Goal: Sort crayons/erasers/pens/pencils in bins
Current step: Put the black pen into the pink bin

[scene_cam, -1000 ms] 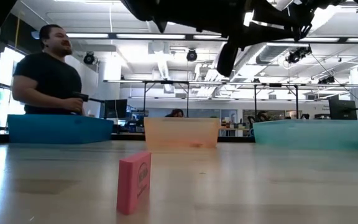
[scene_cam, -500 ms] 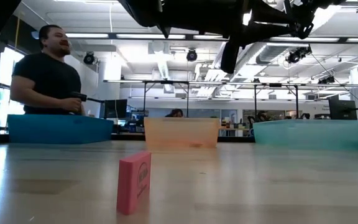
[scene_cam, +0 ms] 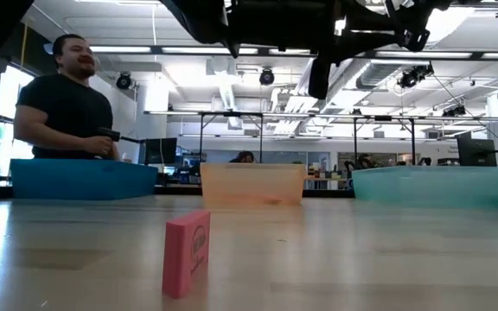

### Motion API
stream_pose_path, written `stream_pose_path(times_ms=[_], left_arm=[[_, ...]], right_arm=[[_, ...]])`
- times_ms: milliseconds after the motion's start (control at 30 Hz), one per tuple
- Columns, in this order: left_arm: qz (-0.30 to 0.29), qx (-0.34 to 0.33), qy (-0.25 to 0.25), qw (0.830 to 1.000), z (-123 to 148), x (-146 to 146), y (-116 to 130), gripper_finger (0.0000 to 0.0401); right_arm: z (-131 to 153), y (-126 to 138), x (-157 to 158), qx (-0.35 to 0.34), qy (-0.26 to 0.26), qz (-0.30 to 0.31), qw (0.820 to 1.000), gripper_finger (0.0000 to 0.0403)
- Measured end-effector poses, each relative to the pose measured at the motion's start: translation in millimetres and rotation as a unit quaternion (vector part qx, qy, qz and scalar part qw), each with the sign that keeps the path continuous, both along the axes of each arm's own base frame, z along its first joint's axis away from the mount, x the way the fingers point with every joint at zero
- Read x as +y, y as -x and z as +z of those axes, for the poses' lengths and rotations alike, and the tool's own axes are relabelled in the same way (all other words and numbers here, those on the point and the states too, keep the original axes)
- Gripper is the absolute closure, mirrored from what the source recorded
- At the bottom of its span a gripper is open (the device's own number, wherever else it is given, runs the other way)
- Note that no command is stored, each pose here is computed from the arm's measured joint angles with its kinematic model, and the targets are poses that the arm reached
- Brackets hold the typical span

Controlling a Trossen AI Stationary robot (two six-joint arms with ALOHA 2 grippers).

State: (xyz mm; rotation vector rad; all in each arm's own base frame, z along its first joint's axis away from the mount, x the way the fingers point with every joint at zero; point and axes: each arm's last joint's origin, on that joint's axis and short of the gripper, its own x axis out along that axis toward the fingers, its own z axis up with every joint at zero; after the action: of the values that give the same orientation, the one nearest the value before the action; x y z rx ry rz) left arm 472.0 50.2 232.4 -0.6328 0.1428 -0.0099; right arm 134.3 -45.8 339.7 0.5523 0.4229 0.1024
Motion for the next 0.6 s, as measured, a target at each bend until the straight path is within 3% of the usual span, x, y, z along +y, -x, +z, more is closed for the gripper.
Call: stream_pose_path(times_ms=[267,600], left_arm=[[0.002,-0.002,-0.013,1.0,0,7,1,0.0369],[-0.008,-0.011,-0.017,1.0,2,7,1,0.0368]], right_arm=[[-5,-13,5,0.025,0.001,-0.015,1.0,0.0223],[-6,-16,8,0.037,-0.015,-0.027,0.999,0.0373]])
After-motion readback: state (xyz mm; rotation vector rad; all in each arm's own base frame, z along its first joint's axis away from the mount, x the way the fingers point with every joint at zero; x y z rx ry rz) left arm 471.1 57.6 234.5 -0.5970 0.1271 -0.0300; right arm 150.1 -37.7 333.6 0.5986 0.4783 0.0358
